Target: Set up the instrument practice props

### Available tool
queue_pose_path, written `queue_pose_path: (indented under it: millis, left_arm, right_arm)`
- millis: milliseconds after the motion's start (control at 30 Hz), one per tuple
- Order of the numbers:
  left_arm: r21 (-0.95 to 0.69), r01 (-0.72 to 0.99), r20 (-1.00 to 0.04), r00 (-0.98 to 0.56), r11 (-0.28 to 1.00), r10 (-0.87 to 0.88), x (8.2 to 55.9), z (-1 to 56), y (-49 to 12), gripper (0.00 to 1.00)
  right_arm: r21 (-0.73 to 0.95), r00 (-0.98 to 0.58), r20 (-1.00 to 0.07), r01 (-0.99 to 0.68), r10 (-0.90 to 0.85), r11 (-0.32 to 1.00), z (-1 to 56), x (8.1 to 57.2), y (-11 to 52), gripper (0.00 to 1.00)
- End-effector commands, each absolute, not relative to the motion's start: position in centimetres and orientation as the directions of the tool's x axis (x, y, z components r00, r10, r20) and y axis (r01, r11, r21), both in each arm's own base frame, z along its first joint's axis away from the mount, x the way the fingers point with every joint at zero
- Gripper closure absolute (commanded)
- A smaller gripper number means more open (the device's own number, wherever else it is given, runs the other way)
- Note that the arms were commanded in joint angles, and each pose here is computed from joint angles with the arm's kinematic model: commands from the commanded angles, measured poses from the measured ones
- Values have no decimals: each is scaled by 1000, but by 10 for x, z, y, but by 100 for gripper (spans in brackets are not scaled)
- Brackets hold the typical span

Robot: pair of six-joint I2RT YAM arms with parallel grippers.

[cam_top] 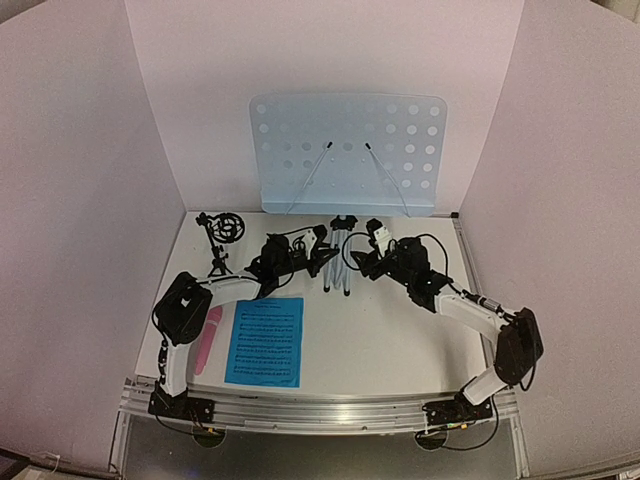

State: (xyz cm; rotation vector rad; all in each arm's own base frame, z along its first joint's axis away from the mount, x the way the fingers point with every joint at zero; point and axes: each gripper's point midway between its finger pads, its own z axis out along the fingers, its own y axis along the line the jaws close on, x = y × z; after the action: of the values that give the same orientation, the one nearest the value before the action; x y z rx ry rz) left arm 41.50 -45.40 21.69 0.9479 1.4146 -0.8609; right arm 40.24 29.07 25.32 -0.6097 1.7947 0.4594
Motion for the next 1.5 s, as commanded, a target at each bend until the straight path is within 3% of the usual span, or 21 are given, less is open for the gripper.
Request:
queue_pose_path:
  millis: [0, 200, 467, 700, 1033, 1467]
  left_arm:
    - [96, 899, -995, 84, 427, 46, 421, 255, -444, 100]
    - [94, 899, -995, 80, 428, 51, 421, 255, -443, 100]
    - [90, 907, -996, 78, 412, 46, 418, 255, -445, 100]
    - [57, 913, -998, 41, 403, 49, 415, 259, -442, 100]
    - [68, 925, -988, 10, 375, 155, 417, 263, -421, 100]
    - [107, 925, -963, 6, 363, 269, 411, 266, -412, 100]
  right_arm:
    - [75, -285, -944, -674, -166, 735, 244, 413, 310, 33]
    - [87, -294, -941, -686, -165, 723, 235, 430, 324, 41]
    - [92, -278, -951, -667, -132, 740, 224, 447, 328, 62]
    - [58, -272, -951, -627, -147, 777, 220, 449, 314, 99]
    - [-121, -285, -886, -617, -364, 778, 228, 419, 259, 100]
    - [-185, -368, -773, -648, -516, 739, 223, 384, 213, 100]
